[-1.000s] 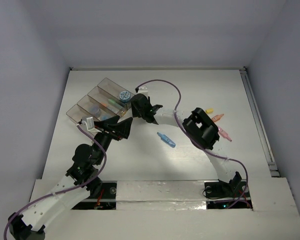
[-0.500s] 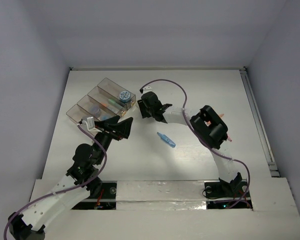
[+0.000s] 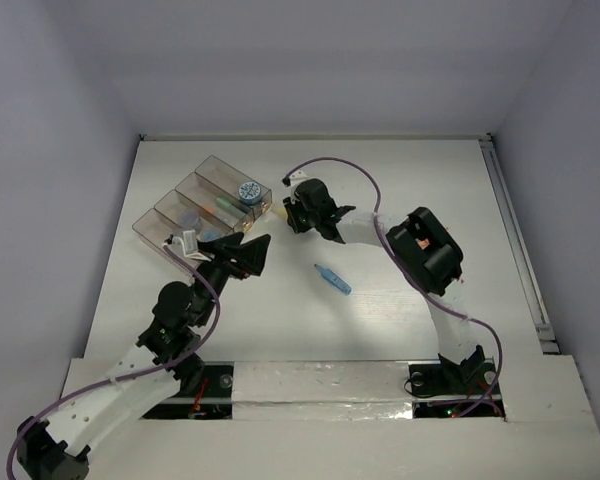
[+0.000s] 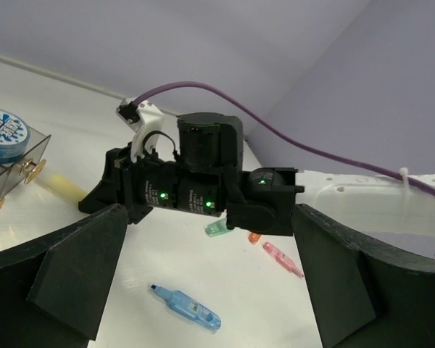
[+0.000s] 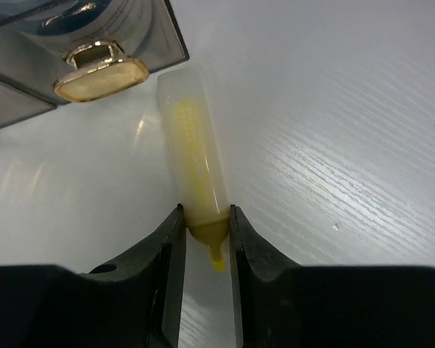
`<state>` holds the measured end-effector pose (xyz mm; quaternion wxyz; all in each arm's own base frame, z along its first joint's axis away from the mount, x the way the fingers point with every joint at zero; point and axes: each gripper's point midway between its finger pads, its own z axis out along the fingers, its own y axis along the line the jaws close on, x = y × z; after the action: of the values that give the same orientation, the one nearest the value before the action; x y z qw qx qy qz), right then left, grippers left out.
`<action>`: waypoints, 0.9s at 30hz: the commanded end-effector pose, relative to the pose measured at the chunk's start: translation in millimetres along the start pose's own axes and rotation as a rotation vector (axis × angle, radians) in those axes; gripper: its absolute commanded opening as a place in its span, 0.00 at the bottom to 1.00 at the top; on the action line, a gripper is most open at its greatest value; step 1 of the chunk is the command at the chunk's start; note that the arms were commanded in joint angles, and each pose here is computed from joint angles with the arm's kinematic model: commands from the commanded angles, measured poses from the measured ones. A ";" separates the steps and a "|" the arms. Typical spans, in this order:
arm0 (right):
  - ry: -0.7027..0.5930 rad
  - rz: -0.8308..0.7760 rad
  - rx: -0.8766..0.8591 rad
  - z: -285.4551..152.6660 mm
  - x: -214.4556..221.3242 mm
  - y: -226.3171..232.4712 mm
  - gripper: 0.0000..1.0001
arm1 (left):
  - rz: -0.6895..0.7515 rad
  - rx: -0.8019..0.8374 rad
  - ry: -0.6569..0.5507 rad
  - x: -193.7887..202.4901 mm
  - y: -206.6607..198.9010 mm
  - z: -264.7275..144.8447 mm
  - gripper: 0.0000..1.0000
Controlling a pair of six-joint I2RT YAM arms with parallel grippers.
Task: Sort the stationery into containers
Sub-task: Pick up the pen from the center of the board.
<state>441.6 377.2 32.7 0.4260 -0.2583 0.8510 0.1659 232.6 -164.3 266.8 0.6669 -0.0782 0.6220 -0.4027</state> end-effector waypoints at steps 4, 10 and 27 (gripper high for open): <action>-0.033 -0.025 -0.063 -47.9 -6.2 6.9 0.00 | -0.035 0.038 0.023 3.8 -11.3 7.0 0.91; -0.047 0.012 -0.057 -106.1 6.9 3.8 0.00 | -0.069 0.028 0.140 31.5 -11.8 15.8 0.82; -0.172 0.030 -0.267 -230.2 8.2 44.5 0.00 | -0.308 0.099 0.468 87.7 -17.3 53.2 0.80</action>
<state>275.3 289.9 142.7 0.4411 -0.2745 0.8070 0.2807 267.7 -235.5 184.1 0.4580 -0.0656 0.7573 -0.4609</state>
